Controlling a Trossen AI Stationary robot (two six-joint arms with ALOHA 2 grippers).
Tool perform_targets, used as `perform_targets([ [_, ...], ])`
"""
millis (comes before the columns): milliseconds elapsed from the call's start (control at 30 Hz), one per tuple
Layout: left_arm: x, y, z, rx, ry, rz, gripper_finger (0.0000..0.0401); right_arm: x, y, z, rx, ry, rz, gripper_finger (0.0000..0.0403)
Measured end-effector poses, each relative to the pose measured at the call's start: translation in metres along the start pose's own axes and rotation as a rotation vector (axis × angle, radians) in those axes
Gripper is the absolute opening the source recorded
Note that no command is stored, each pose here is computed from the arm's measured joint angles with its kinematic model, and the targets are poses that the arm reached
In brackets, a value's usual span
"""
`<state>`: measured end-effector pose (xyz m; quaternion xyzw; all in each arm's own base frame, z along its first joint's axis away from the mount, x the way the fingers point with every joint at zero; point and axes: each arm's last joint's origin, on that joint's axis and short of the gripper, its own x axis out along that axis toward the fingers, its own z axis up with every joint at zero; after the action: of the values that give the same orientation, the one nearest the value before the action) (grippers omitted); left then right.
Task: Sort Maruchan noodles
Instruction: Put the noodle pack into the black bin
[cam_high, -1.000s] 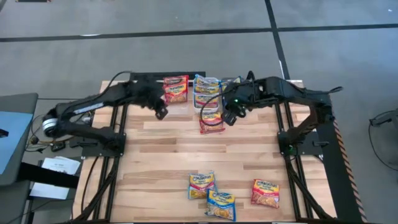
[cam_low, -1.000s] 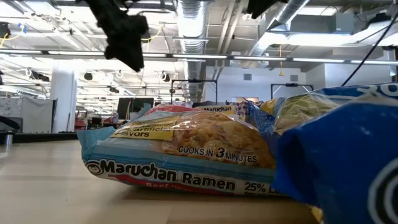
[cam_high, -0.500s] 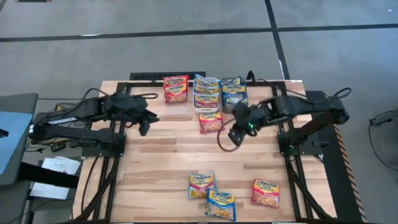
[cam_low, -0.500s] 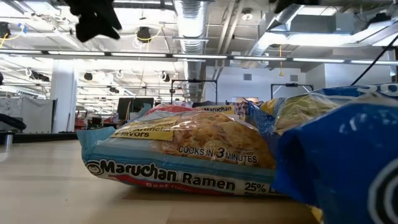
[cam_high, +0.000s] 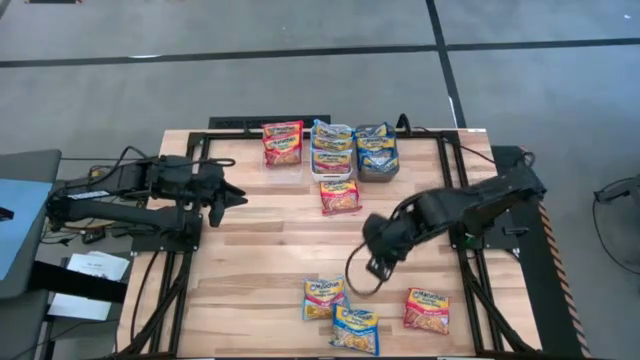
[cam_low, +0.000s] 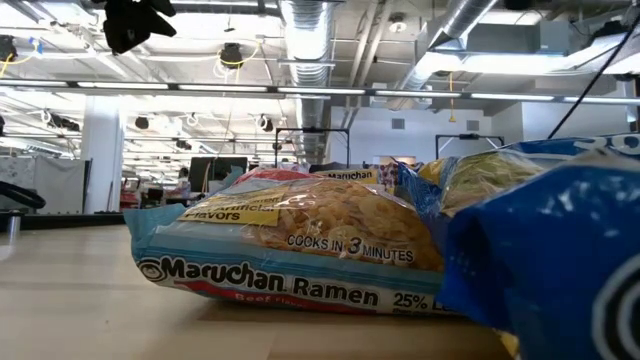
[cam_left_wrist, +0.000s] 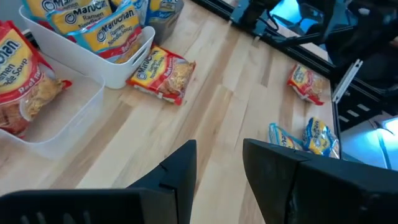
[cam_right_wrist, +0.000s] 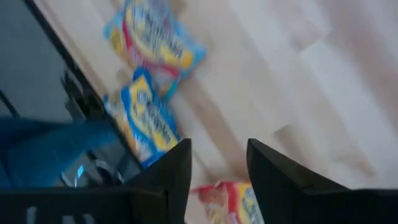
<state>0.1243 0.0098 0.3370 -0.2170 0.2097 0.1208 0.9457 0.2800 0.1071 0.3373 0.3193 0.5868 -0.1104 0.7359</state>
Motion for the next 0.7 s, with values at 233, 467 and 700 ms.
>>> perform_targets([
  [233, 0.000, -0.001, -0.001, 0.004, 0.004, -0.007, 0.0116, 0.053, 0.037, -0.010, -0.096, 0.122, 0.067, 0.0218],
  [467, 0.000, 0.000, -0.002, 0.005, 0.017, 0.000, 0.0116, 0.103, 0.066, -0.020, -0.203, 0.170, 0.128, 0.0218],
  [700, 0.000, 0.000, -0.003, 0.005, 0.029, 0.006, 0.0116, 0.128, 0.071, -0.024, -0.226, 0.197, 0.112, 0.0217],
])
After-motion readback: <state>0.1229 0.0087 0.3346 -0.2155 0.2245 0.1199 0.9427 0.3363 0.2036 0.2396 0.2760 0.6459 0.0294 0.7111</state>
